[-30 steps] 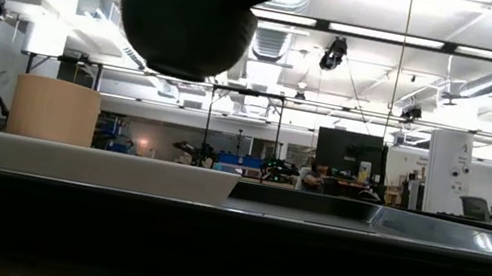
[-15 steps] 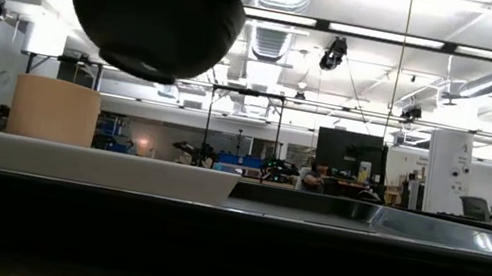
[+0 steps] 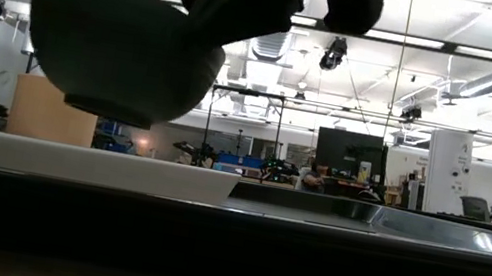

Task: Set up tray
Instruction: Put the black bowl on top of the white plate on the black table tray

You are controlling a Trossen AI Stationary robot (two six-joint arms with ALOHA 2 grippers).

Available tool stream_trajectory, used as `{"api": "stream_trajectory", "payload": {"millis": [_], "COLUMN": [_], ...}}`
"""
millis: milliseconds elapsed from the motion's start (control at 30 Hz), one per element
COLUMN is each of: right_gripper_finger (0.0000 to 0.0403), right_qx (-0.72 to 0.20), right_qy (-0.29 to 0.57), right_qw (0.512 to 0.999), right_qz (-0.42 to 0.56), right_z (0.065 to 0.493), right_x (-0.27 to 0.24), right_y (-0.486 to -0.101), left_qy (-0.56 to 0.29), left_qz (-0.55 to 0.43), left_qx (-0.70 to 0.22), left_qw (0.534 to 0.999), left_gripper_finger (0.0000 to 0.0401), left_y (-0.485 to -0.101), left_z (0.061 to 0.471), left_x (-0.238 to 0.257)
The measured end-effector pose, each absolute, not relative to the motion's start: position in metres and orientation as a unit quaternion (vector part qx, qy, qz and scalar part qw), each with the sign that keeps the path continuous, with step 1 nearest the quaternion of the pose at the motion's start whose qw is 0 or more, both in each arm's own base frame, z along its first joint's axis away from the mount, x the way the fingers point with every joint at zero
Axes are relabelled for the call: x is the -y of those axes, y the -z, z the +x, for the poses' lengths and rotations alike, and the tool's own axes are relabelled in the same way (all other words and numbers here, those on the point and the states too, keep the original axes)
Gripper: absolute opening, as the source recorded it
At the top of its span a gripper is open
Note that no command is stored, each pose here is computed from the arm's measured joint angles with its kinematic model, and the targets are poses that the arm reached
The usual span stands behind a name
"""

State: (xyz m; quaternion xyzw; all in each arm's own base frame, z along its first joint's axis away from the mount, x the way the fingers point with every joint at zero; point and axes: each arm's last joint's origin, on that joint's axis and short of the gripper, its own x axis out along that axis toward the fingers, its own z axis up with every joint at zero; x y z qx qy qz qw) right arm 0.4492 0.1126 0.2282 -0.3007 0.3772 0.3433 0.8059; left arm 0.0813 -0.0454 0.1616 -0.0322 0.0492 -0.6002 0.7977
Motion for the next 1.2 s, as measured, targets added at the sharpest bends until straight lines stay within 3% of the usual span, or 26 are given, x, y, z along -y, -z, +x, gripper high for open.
{"api": "stream_trajectory", "payload": {"millis": [667,1200], "right_gripper_finger": [0.0008,0.0009], "right_qx": [-0.393,-0.384], "right_qy": [-0.354,-0.373], "right_qw": [0.795,0.788], "right_qz": [-0.296,-0.303], "right_z": [0.466,0.466], "right_x": [-0.13,-0.156], "right_y": [-0.195,-0.19], "left_qy": [0.6,0.6], "left_qz": [-0.032,-0.032], "left_qx": [-0.049,-0.049], "left_qw": [0.798,0.798], "left_gripper_finger": [0.0098,0.0098], "left_y": [-0.162,-0.162], "left_z": [0.081,0.081], "left_x": [0.045,0.045]}}
